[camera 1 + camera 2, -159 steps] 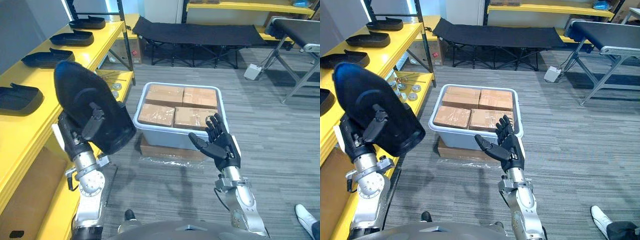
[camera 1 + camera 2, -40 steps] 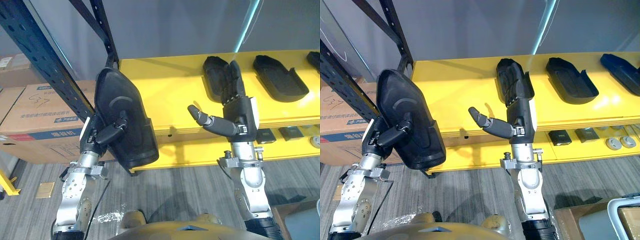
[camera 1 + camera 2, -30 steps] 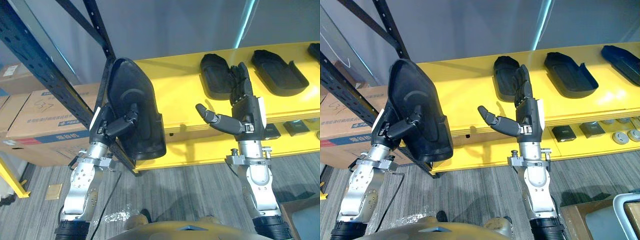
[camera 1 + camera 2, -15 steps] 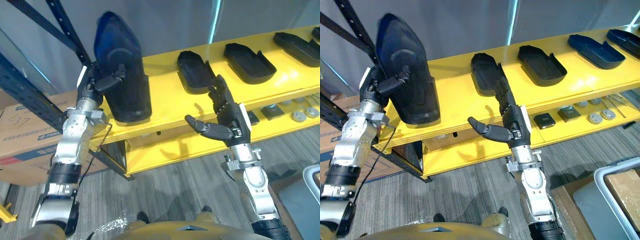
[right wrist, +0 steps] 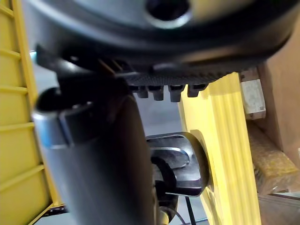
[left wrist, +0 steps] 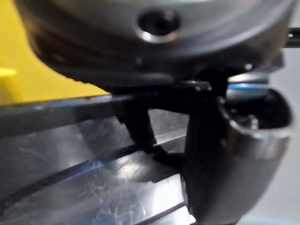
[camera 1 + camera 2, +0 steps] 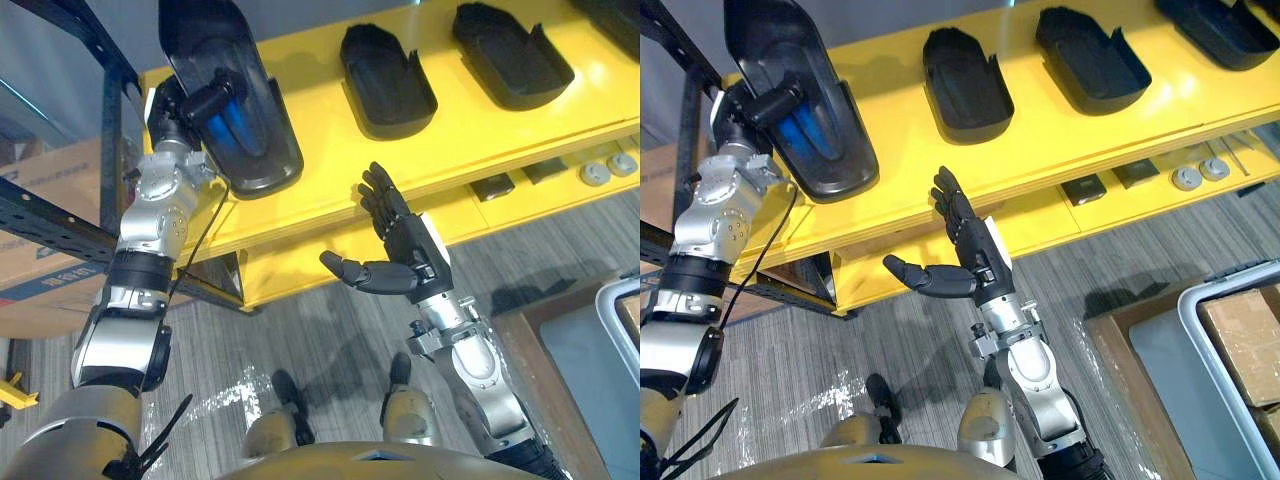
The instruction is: Walk over and take three plastic housings, then place them on the shelf
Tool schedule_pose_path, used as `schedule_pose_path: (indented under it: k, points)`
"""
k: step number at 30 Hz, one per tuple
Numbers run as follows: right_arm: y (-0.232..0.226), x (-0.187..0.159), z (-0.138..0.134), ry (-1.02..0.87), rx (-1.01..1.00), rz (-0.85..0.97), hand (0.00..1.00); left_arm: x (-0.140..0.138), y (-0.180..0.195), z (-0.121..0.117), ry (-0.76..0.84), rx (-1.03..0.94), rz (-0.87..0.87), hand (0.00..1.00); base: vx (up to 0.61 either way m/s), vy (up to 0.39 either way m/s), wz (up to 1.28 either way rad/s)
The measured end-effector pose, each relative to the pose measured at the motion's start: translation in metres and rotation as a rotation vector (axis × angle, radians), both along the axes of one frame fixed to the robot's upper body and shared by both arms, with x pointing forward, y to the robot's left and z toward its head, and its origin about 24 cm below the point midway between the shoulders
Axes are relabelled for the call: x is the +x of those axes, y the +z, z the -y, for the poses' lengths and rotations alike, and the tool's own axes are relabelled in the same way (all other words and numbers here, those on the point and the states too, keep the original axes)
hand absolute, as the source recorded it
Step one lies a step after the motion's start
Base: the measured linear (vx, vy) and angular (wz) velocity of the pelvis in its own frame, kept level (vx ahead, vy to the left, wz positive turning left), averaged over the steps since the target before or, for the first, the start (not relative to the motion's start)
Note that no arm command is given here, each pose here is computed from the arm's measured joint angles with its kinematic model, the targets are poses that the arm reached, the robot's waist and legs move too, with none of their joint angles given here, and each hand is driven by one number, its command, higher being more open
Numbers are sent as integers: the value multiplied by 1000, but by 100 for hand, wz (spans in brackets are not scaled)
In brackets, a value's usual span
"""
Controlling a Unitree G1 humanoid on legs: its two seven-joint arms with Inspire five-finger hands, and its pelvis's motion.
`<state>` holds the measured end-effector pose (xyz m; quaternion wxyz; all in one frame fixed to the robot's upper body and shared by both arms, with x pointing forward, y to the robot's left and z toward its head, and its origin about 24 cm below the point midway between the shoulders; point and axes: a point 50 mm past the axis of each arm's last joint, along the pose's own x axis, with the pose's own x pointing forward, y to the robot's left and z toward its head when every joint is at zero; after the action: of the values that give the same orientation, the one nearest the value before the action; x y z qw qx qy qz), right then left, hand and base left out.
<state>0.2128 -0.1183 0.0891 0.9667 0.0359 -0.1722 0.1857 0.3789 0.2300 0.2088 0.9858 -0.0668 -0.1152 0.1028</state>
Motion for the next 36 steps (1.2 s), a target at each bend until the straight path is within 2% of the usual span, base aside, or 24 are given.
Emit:
schedule_pose_path:
  k: [1, 2, 10, 12, 20, 29, 33, 36]
  points:
    - [3, 0, -3, 8, 8, 11, 100, 2, 7, 1, 11, -3, 9, 0, 11, 3, -5]
    - [6, 0, -5, 7, 10, 24, 100, 4, 13, 1, 22, -6, 18, 100, 0, 0, 0]
    - [15, -3, -15, -4, 73, 45, 100, 11, 29, -7, 135, 33, 1, 100, 8, 2, -1]
    - [16, -4, -15, -8, 75, 47, 100, 11, 41, -9, 173, 103, 17, 100, 8, 3, -4]
    - [14, -5, -16, -3, 91, 33, 100, 12, 48, -15, 202, 120, 4, 100, 11, 3, -5]
    - [6, -13, -24, 27, 97, -10, 100, 14, 45, -10, 191, 204, -14, 100, -4, 1, -1]
    - [5, -15, -27, 43, 100, -15, 100, 15, 43, -11, 201, 370, -61, 100, -24, 3, -4]
    - [3, -17, -29, 50, 101, -29, 100, 15, 39, -14, 214, 423, -124, 100, 0, 0, 0]
